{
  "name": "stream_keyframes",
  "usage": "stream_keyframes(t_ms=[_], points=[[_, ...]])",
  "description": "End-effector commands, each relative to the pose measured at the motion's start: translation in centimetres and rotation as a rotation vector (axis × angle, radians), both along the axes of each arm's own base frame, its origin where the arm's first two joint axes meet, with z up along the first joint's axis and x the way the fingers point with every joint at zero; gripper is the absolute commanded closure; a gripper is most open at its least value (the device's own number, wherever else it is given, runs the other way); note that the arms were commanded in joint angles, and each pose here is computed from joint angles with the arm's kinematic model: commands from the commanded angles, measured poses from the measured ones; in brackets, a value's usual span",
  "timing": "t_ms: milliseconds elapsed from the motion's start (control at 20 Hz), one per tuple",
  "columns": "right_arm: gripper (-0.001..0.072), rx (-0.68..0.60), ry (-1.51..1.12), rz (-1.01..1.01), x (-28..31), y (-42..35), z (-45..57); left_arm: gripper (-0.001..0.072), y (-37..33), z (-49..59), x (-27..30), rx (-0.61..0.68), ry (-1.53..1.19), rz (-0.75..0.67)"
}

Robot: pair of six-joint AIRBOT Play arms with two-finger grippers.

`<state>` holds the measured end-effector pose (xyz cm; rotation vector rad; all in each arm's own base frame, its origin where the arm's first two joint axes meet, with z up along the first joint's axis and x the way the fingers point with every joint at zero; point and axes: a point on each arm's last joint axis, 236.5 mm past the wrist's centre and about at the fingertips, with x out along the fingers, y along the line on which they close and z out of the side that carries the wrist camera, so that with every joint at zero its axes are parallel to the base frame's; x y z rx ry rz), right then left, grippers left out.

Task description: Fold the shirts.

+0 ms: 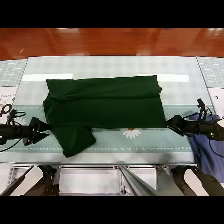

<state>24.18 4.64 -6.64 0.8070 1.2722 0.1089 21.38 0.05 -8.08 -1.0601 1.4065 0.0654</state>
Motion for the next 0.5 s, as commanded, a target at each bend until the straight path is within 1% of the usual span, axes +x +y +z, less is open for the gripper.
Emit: stream_keyframes(t_ms=[0,300,350,400,450], points=[[0.0297,0.030,-0.023,-0.014,0.2,0.6,0.2,0.0205,-1.0,-1.4,0.1,0.003,0.019,-0.030],[0.0297,0.027,-0.026,-0.018,0.3,0.5,0.2,0.0210,-3.2,-3.9,-0.2,-0.014,0.089,-0.121],[0.0297,0.022,-0.029,-0.021,0.4,0.4,0.2,0.0304,-3.4,-4.1,-0.1,-0.007,0.083,-0.134],[0.0297,0.002,-0.038,-0.028,0.7,-0.1,0.1,0.0633,-3.5,-4.1,0.0,0.003,0.066,-0.160],[0.0297,-0.031,-0.045,-0.044,1.0,-0.9,0.0,0.0688,-3.8,-4.0,0.2,0.001,0.054,-0.173]])
